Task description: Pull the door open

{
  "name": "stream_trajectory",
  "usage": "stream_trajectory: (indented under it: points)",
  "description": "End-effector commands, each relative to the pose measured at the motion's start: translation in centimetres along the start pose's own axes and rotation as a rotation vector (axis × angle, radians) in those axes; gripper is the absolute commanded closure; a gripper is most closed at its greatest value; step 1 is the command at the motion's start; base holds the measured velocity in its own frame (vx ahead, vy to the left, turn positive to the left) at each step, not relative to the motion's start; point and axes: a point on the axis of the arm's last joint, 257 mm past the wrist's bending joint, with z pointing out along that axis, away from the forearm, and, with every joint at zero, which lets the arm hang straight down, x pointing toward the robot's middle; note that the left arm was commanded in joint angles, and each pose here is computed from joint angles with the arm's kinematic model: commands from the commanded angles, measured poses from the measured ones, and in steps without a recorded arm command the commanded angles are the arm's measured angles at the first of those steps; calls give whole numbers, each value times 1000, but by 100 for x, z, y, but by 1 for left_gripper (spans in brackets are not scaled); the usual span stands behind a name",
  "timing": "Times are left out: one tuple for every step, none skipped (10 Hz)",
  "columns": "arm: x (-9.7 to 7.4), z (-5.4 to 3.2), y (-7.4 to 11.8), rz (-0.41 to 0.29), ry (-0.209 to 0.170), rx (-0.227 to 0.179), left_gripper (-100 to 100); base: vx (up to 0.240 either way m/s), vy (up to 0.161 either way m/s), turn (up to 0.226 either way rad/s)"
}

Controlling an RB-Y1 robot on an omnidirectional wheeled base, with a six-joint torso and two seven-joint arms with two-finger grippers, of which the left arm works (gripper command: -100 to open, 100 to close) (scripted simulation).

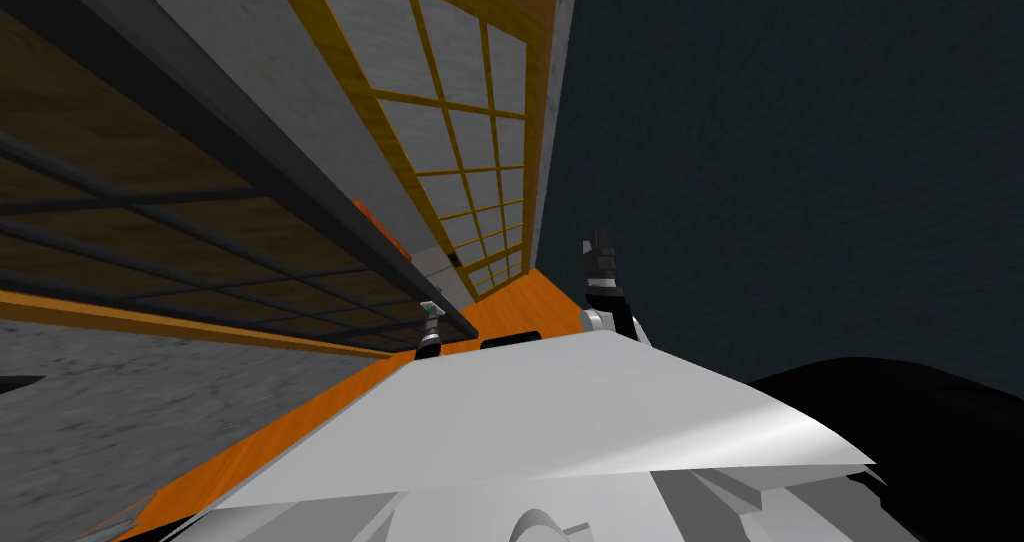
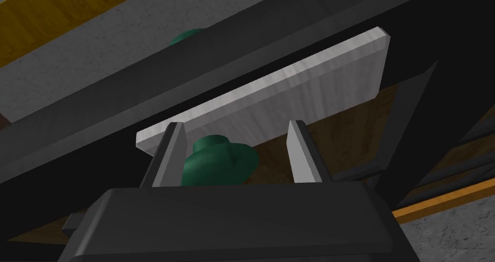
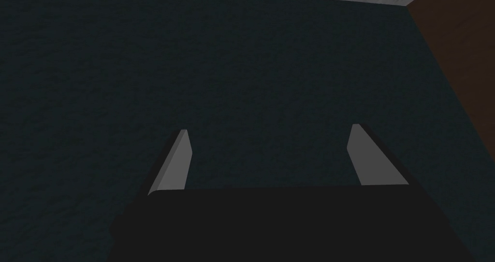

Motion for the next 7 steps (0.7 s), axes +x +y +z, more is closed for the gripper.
stream_trajectory:
  points:
    - [-223, -11, 54, -45, -32, -11, 100, -72, 26, -122]
    - [-223, -11, 54, -61, -32, -11, 100, -48, 27, -46]
    - [-223, 0, 39, -98, -32, -7, 100, -50, 24, -81]
    - [-223, 0, 39, -104, -32, -7, 100, -41, 15, -52]
    - [-222, 11, 23, -146, -32, -2, 100, -41, 33, -80]
    - [-222, 23, 7, -176, -33, 2, 100, -73, 56, -129]
    - [-222, 23, 7, -191, -33, 2, 100, -55, 39, -74]
